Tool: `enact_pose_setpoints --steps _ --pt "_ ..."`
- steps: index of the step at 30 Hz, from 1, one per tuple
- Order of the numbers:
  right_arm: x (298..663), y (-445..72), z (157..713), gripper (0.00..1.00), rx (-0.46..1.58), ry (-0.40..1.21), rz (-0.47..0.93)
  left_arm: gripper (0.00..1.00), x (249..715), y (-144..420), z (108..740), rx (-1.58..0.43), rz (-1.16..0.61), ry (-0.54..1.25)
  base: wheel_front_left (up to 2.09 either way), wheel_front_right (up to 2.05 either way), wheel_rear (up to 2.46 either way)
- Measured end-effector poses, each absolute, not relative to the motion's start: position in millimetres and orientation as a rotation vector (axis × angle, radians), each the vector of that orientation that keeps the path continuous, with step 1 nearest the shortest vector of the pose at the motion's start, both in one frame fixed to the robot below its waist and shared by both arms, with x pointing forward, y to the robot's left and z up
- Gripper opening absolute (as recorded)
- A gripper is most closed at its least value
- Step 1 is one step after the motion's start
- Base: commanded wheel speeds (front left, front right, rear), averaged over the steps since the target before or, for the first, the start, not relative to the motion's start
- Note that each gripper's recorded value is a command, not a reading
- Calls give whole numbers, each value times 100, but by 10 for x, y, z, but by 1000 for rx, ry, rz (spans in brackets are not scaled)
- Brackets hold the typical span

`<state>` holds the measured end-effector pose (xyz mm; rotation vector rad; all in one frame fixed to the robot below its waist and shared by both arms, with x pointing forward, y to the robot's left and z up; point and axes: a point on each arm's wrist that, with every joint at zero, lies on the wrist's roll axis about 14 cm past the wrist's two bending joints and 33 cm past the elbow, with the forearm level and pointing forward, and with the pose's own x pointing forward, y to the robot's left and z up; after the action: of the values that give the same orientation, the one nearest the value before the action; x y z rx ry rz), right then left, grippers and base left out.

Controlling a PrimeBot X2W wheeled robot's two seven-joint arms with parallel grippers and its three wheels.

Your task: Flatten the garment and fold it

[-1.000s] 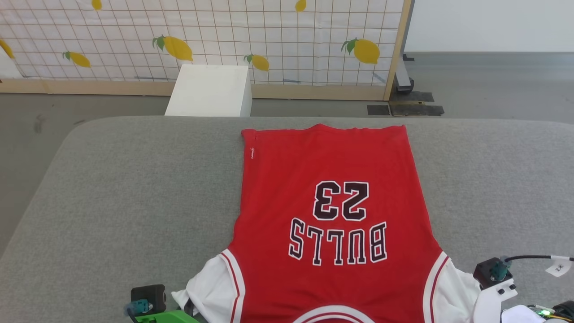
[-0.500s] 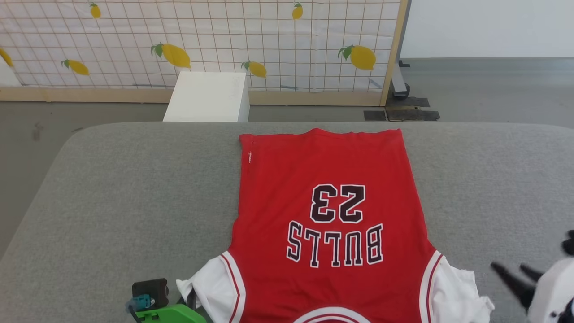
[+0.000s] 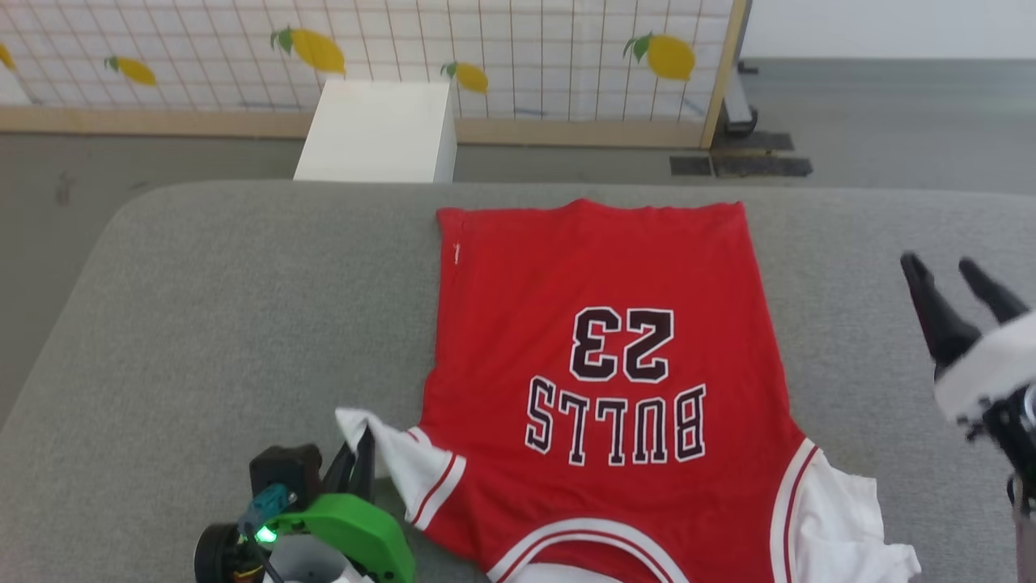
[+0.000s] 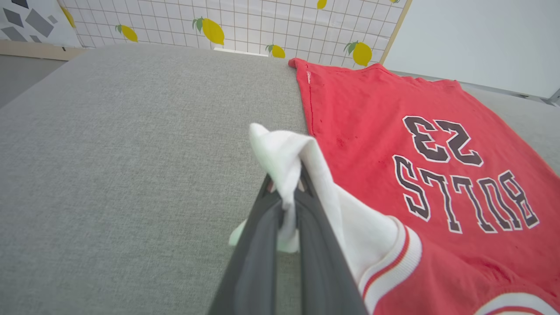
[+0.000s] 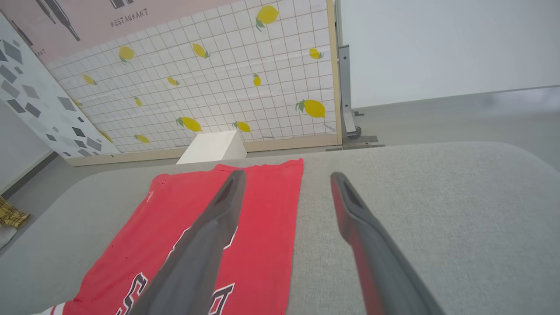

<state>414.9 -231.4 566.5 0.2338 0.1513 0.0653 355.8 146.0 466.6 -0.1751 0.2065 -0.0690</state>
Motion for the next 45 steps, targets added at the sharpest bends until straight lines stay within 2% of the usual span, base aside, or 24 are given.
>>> enact_pose_setpoints --steps 7,16,25,31,37,38,39,45 --pt "4963 -2222 5708 100 98 200 95 0 3761 1342 4699 -171 -87 160 0 0 0" --pt "5888 -2259 5259 100 -115 478 90 0 3968 1219 4566 -221 -61 153 0 0 0" --pt "6255 -2030 4311 100 -257 797 135 0 3951 1326 4329 -226 19 198 0 0 0" --pt "6295 -1797 3701 100 -317 948 193 0 3898 1442 4092 -214 76 265 0 0 0" --pt "6390 -1665 3497 100 -312 994 226 0 3878 1528 3955 -198 113 301 0 0 0" --pt "6384 -1653 3485 37 -301 1009 228 0 3881 1540 3952 -196 116 301 0 0 0" --pt "6377 -1645 3490 0 -293 1015 230 0 3881 1549 3953 -194 119 301 0 0 0" --pt "6346 -1553 3637 0 -222 986 241 0 3857 1602 3984 -176 114 298 0 0 0"
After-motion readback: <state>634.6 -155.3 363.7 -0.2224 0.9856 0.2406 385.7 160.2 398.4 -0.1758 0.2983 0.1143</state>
